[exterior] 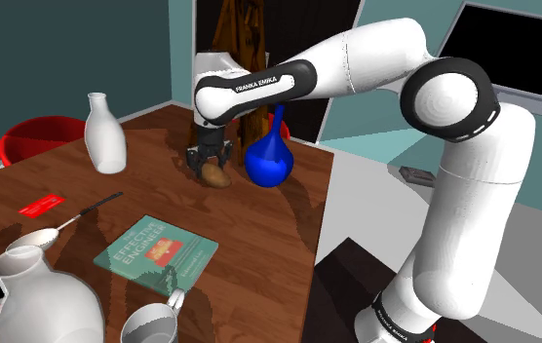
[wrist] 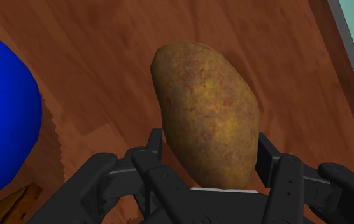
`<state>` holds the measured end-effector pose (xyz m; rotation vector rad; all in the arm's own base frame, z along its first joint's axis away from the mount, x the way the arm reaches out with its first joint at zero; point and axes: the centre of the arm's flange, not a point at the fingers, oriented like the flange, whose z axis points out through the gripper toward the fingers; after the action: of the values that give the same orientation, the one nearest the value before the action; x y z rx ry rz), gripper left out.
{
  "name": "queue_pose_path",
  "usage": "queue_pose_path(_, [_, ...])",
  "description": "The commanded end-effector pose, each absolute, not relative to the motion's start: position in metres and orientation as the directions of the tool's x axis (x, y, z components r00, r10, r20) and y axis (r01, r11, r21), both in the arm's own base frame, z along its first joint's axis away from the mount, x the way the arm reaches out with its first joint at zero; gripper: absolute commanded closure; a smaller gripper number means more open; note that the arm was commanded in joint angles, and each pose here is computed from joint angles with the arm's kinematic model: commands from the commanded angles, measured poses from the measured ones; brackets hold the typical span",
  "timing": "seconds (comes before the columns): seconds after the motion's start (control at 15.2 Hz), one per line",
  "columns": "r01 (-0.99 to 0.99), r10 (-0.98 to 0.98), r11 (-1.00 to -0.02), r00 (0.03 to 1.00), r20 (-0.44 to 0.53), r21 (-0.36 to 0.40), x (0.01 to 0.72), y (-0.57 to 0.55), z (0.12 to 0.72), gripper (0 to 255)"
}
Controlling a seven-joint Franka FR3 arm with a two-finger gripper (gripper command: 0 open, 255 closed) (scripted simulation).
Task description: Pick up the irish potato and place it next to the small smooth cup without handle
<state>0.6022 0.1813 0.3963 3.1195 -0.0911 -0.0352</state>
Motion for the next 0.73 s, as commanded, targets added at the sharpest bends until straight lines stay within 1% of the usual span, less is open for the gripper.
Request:
queue_pose_path(0.0, [-0.058,-0.059,-0.998,0.998,-0.022,0.021,0.602,0.181,0.407,255])
queue_pose_path(0.66, [-0.058,-0.059,-0.998,0.998,-0.022,0.021,0.602,0.181,0.46,255])
